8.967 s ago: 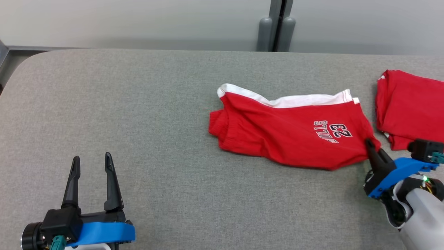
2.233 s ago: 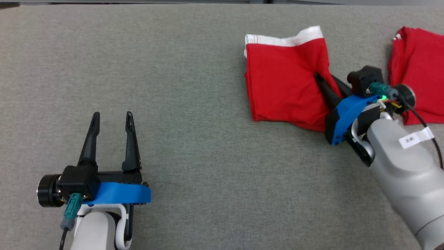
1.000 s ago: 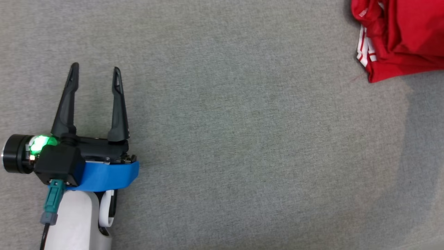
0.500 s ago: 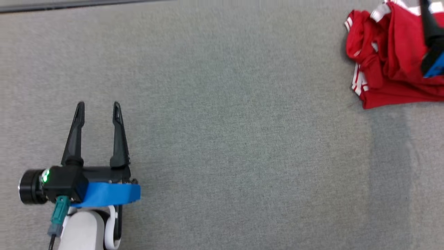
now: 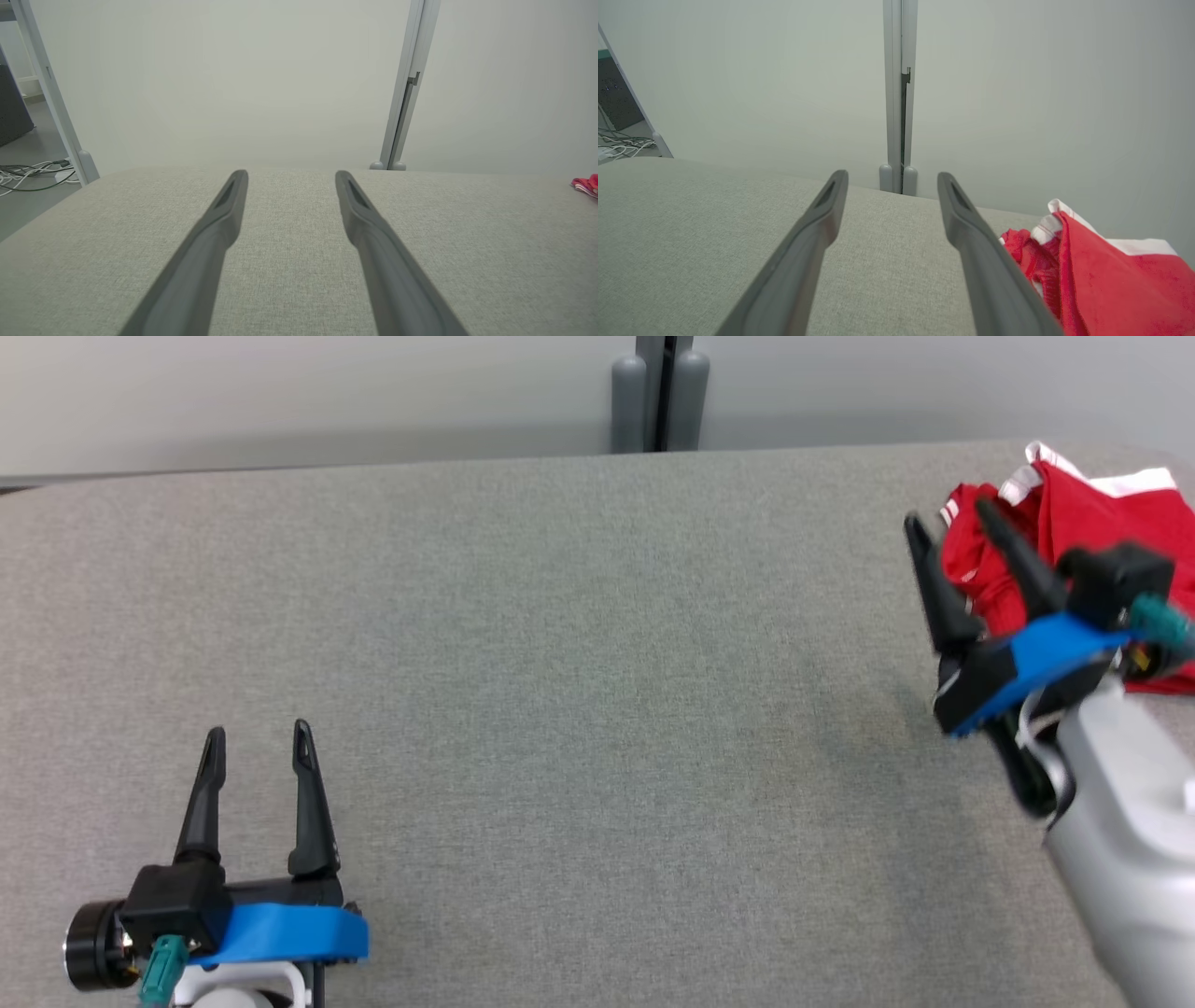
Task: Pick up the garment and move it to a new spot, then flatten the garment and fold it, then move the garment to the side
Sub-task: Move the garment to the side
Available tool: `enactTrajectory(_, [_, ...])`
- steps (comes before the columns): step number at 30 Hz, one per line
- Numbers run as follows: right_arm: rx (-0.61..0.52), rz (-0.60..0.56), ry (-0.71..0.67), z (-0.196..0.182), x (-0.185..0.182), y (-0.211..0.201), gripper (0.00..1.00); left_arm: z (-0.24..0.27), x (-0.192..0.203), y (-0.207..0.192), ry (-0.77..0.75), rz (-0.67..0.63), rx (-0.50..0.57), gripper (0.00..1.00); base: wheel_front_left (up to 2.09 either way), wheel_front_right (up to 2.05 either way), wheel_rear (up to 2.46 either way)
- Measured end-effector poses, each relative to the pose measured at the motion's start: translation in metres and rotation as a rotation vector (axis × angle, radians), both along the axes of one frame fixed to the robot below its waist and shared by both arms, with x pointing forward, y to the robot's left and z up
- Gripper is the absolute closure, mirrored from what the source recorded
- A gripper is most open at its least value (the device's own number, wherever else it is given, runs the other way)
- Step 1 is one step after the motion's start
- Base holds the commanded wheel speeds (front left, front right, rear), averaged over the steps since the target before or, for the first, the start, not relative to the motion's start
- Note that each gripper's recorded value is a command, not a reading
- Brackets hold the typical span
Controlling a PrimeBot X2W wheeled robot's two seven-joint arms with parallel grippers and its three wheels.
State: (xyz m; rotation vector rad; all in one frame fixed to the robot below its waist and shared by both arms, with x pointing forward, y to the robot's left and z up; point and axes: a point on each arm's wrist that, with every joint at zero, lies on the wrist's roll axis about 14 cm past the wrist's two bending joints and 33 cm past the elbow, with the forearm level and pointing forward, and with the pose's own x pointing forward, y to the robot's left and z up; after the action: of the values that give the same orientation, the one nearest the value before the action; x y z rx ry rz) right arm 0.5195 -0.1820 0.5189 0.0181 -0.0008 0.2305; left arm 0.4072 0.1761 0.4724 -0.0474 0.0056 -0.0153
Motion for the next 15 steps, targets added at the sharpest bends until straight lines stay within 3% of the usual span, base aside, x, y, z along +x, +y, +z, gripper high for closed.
enactTrajectory(15, [0.109,-0.100,0.032,-0.034,-0.087,-0.003,0.00,-0.004,-0.033,0.011,0.030,0.029,-0.010,0.00,0.00,0.00,0.00])
